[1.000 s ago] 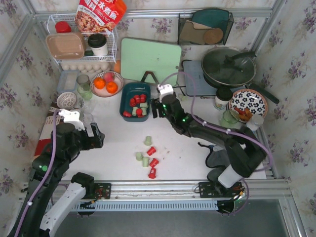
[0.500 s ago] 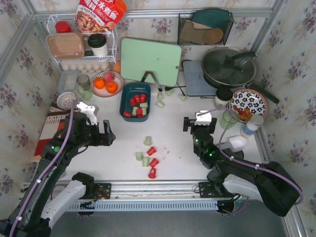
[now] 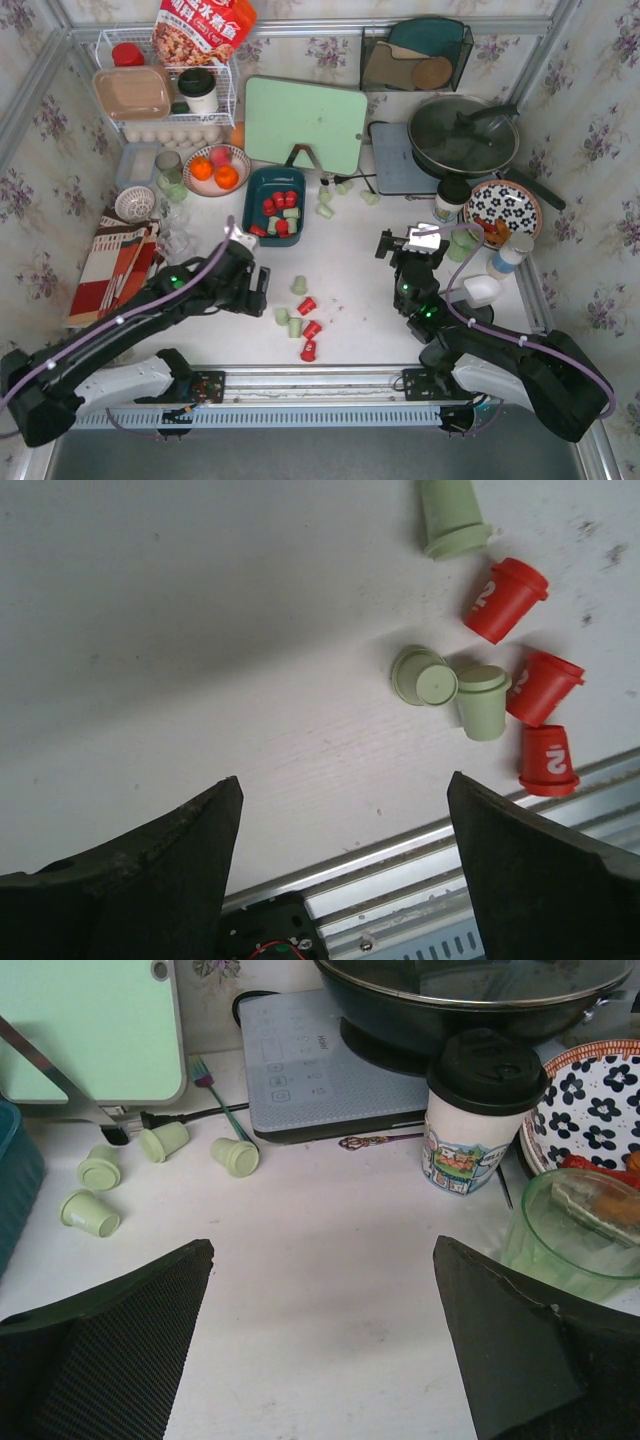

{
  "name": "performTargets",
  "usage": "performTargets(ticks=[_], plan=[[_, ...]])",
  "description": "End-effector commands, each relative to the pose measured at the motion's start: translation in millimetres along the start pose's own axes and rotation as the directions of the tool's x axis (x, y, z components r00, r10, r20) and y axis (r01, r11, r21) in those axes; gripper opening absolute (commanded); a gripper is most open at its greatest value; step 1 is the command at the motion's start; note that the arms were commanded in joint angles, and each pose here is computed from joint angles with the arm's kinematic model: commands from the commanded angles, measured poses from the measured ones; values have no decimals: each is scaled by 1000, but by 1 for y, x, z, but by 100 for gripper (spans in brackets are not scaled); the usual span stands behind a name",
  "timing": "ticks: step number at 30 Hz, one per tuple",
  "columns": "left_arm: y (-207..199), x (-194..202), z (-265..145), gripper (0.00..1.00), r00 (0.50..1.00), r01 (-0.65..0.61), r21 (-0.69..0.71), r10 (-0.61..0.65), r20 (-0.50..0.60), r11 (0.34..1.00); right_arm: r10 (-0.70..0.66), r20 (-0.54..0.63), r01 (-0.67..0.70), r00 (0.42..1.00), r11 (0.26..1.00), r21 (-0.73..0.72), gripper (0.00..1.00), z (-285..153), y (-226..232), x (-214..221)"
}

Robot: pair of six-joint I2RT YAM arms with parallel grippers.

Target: Mix the coffee capsules in the storage basket

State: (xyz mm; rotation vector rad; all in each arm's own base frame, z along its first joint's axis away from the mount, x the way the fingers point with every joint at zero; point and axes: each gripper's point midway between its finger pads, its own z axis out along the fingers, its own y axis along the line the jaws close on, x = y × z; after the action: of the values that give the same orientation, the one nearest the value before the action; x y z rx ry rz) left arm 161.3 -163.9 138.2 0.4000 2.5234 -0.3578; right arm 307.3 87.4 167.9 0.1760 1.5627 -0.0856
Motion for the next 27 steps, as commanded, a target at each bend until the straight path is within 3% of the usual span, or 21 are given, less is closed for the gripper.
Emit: performTargets(ticks=[1, 4, 11, 21, 27], plan=[[-11, -4, 23, 83, 1000, 19, -84, -18, 6, 996, 35, 31, -36, 999, 999, 32, 100, 1, -4, -10], [-30, 2, 39, 76, 998, -41, -90, 37, -46, 995, 30, 32, -32, 999, 999, 40, 100, 1, -6, -11], [-50, 17, 67, 74, 975, -157, -190, 122, -187, 969, 26, 33, -28, 999, 998, 49, 100, 2, -9, -11], [-60, 36, 90, 52, 946, -213, -224, 143, -292, 951, 17, 35, -18, 999, 998, 53, 100, 2, -10, -11], [-59, 37, 93, 50, 945, -218, -234, 145, -293, 948, 15, 33, -16, 999, 999, 48, 100, 2, -9, -11]])
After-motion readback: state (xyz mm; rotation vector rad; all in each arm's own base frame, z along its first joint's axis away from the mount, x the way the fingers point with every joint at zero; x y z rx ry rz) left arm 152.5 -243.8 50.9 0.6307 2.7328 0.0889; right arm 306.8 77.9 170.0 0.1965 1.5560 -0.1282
